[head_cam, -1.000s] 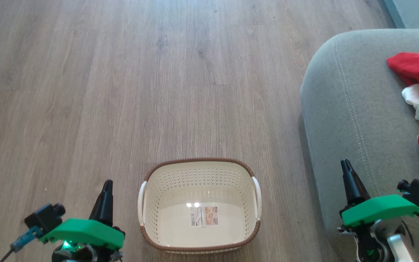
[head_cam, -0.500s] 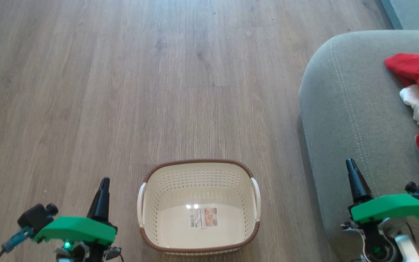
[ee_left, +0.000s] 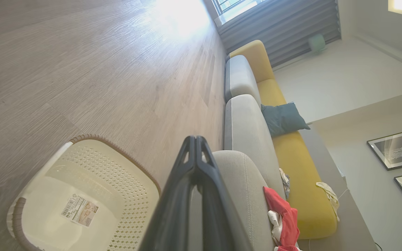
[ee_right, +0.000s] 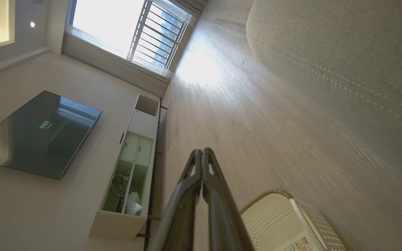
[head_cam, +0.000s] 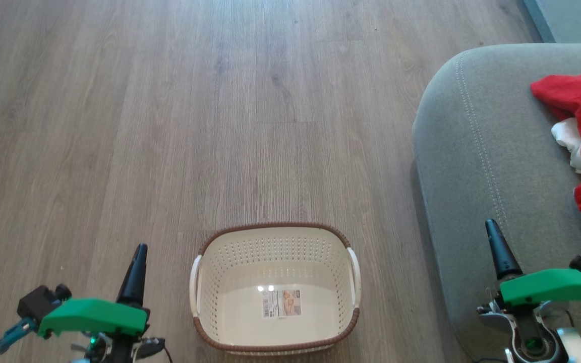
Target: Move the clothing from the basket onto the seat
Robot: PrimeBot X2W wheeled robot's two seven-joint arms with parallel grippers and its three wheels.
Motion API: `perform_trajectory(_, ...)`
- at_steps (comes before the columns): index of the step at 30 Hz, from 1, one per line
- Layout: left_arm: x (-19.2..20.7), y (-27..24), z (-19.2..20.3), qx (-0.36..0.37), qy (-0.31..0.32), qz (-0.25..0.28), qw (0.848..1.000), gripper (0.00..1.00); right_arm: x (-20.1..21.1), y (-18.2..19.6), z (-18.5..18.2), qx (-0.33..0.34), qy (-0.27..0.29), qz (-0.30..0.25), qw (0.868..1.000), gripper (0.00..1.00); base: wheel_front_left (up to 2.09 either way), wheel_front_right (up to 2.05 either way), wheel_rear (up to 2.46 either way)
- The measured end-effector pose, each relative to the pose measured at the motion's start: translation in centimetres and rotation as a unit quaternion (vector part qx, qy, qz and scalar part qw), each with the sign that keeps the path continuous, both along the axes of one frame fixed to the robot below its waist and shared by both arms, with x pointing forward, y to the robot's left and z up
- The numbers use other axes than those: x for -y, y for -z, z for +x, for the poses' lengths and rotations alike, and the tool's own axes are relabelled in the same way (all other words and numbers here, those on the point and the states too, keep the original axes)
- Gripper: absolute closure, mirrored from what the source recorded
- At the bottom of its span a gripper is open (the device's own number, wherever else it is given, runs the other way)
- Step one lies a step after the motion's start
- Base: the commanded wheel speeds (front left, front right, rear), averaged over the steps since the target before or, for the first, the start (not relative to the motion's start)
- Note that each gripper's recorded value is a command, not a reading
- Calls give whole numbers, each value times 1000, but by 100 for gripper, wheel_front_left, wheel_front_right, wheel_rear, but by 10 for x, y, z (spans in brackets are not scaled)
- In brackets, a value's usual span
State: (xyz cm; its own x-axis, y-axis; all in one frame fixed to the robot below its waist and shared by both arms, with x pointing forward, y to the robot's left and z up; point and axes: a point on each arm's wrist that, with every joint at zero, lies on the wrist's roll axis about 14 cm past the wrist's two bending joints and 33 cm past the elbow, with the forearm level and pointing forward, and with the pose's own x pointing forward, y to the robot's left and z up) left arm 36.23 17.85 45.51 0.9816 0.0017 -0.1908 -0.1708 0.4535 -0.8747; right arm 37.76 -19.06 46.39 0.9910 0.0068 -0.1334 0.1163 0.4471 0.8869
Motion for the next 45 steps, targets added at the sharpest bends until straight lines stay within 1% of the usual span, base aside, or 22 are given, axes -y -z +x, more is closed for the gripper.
perform_trajectory(10, -2, -5, 4, 8, -7, -56, 998, 100, 2, -2, -1, 1, 9, 54, 998, 100, 0, 0, 0)
perform_trajectory(23, -3, -7, 4, 14, -10, -123, 992, 100, 7, -6, -2, 7, 24, 119, 993, 100, 0, 0, 0)
perform_trajectory(35, -6, -16, 9, 32, -16, -189, 981, 100, 14, -10, -3, 16, 36, 180, 983, 100, 0, 0, 0)
perform_trajectory(42, -7, -18, 10, 38, -18, -227, 973, 100, 19, -14, -3, 24, 44, 217, 975, 100, 0, 0, 0)
perform_trajectory(45, -9, -19, 10, 39, -21, -233, 971, 100, 19, -14, -3, 25, 43, 225, 973, 100, 0, 0, 0)
